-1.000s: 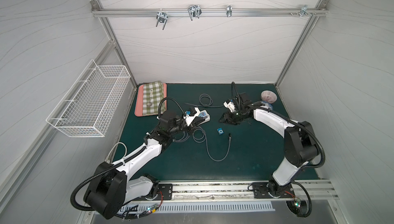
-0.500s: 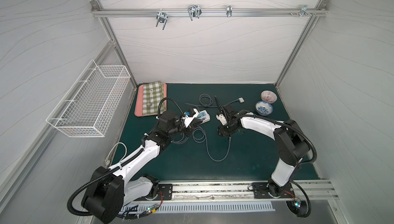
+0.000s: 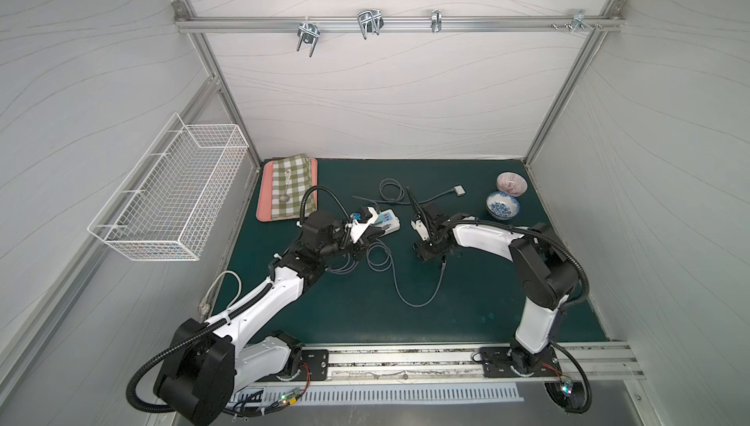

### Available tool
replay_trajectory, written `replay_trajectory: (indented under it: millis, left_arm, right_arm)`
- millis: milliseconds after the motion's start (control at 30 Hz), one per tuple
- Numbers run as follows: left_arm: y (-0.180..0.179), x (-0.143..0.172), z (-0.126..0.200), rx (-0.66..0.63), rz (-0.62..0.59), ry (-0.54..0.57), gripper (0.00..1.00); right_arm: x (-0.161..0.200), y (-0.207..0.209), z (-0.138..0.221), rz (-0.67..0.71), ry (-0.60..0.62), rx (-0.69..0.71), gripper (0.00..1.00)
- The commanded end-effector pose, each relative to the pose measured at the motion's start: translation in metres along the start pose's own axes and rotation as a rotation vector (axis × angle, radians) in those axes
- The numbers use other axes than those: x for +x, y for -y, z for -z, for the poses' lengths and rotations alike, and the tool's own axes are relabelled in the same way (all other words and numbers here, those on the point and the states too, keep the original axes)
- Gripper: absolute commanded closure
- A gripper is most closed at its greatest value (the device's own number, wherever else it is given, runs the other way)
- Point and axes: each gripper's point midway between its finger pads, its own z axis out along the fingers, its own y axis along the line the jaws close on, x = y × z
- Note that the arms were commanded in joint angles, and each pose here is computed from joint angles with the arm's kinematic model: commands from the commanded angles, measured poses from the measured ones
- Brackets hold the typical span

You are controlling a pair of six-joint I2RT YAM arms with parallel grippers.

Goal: Charge mp3
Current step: Pick up the MP3 player from the center of the board, then insert the charging cable into the MP3 player.

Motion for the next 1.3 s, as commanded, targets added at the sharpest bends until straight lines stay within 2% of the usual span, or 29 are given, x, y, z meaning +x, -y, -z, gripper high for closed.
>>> replay_trajectory:
  millis: [0,233,433,667,800,1067,1267]
  left_arm:
    - [-0.009,-0.033,0.006,-0.034,-0.068,0.067,1.0]
    - [-0.012,-0.033,0.004,-0.044,-0.069,0.064,1.0]
    - [-0.014,-0.032,0.002,-0.046,-0.065,0.058,1.0]
    - [-0.014,-0.029,0.001,-0.044,-0.059,0.044,1.0]
    - [-0.014,-0.023,0.001,-0.039,-0.059,0.002,1.0]
    - [-0.023,-0.022,0.001,-0.091,-0.044,-0.063,1.0]
    - [-0.013,-0.019,-0.007,-0.082,-0.093,-0.113,1.0]
  right_arm:
    - [0.007,0.001,-0.015,0.051,-0.033,0.045,0.48]
    - [0.014,0.006,-0.023,0.062,-0.063,0.112,0.57]
    - [0.018,0.004,-0.025,0.054,-0.071,0.111,0.66]
    - [0.013,0.005,-0.017,0.069,-0.049,0.128,0.71]
    - [-0.002,0.003,0.008,0.059,-0.005,0.101,0.73]
    - [-0.039,-0.012,0.099,0.106,0.072,0.014,0.78]
    - [-0.05,-0.026,0.143,0.125,0.063,-0.065,0.79]
